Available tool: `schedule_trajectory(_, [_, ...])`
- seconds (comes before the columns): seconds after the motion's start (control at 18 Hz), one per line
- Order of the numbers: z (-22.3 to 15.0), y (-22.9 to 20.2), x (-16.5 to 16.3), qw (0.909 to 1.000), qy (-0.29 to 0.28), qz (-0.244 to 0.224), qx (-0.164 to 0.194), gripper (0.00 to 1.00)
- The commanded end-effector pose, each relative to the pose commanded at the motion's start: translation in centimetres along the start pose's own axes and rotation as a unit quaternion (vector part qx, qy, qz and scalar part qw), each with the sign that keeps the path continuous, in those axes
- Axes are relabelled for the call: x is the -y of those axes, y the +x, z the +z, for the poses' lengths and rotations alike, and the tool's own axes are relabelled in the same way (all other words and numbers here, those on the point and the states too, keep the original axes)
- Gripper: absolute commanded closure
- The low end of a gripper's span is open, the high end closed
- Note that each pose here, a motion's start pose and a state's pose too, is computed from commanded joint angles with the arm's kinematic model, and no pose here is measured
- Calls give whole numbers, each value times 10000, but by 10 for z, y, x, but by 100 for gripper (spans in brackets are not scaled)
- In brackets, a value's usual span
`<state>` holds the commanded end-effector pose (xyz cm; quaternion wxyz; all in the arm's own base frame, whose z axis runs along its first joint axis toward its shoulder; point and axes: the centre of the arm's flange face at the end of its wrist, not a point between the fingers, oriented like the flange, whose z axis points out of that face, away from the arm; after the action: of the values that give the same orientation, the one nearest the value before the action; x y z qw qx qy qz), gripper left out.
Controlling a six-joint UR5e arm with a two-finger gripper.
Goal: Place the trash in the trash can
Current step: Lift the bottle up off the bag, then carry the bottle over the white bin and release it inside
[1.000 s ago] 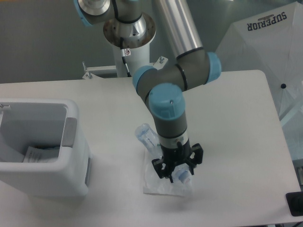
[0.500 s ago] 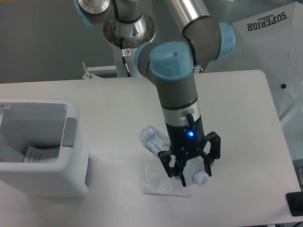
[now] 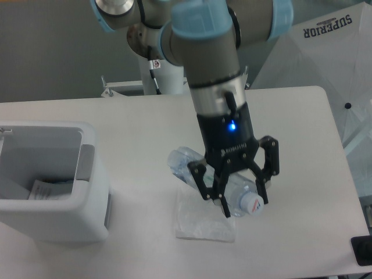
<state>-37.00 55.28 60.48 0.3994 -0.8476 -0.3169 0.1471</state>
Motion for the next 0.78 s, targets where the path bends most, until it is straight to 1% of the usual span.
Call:
schedule_trajectory(0.17, [-32, 29, 10, 9995, 230, 92, -205, 33])
schedule_trajectory(0.33, [-41, 47, 13, 9989, 313, 182, -311, 33])
schedule_trajectory(0.78, [-59, 145, -3, 9931, 311, 645, -928, 32])
